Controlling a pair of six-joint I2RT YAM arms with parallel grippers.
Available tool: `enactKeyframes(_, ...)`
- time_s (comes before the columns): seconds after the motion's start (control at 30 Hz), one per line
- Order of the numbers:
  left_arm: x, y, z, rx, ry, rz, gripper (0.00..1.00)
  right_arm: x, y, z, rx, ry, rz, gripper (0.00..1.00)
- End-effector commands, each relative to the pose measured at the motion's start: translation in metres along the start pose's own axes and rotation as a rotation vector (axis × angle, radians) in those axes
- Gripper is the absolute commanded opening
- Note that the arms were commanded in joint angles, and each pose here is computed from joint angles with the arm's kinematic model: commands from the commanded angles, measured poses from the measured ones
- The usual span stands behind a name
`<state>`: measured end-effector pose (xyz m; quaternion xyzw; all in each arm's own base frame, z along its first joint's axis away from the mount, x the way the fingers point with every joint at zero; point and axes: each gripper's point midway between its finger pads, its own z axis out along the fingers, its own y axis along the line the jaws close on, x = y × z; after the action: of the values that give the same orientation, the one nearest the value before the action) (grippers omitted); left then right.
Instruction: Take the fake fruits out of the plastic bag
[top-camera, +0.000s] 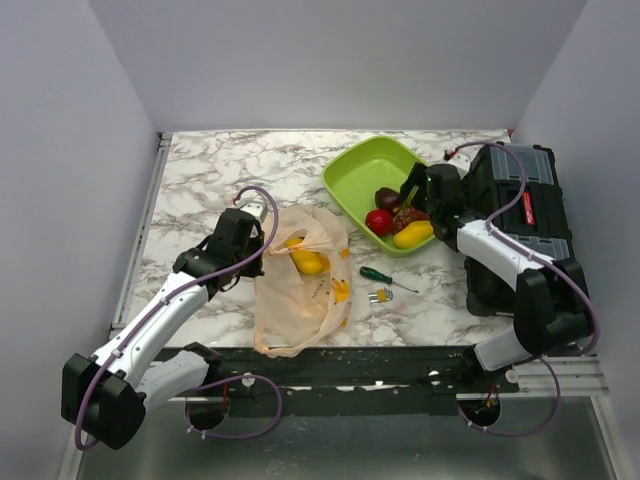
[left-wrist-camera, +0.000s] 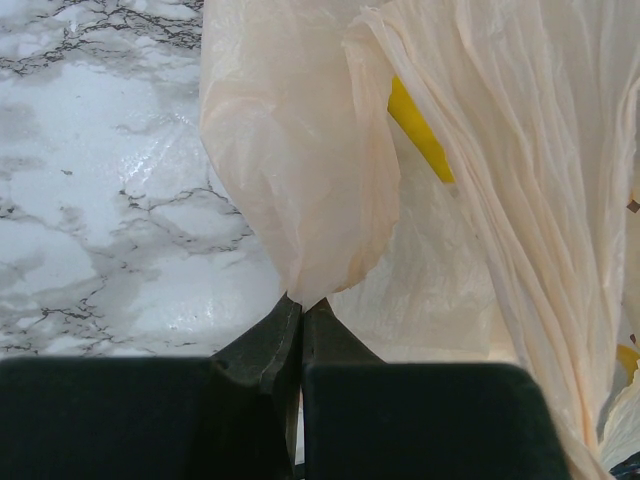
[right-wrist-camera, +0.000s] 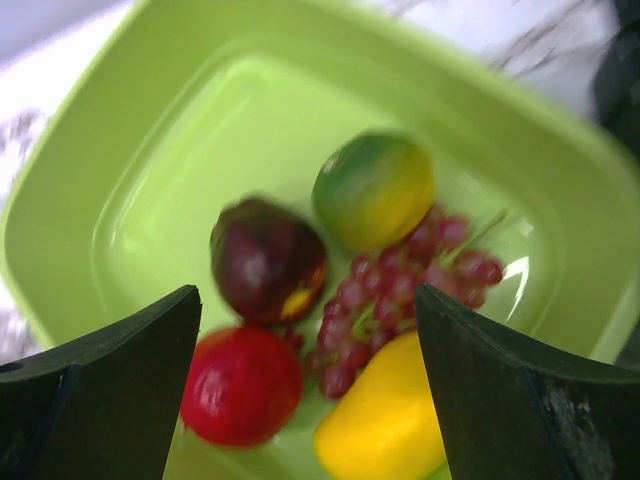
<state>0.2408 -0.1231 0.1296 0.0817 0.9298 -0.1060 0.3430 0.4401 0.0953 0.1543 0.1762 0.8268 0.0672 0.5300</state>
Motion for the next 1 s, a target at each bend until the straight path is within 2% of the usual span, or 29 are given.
enactKeyframes(0.0, -0.005, -0.002, -0.002, 0.016, -0.02, -0.005, 0.0, 0.059, 0.044, -0.032, -0.214, 0.162, -0.043, 0.88)
enactKeyframes(0.2, -0.005, -0.003, -0.003, 0.021, -0.024, -0.007, 0.0, 0.103, 0.09, -0.096, -0.401, 0.189, -0.168, 0.88)
enactKeyframes(0.3, -0.005, -0.004, -0.003, 0.024, -0.021, -0.008, 0.0, 0.12, 0.105, -0.131, -0.555, 0.194, -0.166, 0.83)
enactKeyframes(0.43, -0.006, -0.004, -0.003, 0.029, -0.023, -0.009, 0.0, 0.129, 0.134, -0.194, -0.856, 0.162, -0.151, 0.75)
enactKeyframes(0.63, -0.005, -0.003, -0.002, 0.025, -0.018, -0.011, 0.0, 0.124, 0.173, -0.26, -1.11, 0.087, -0.227, 0.73)
enactKeyframes(0.83, -0.005, -0.003, -0.002, 0.024, -0.011, -0.012, 0.0, 0.16, 0.22, -0.27, -1.204, 0.174, -0.298, 0.61)
enactKeyframes(0.97, -0.004, 0.0, -0.002, 0.012, -0.015, -0.011, 0.0, 0.193, 0.237, -0.246, -1.113, 0.243, -0.328, 0.49)
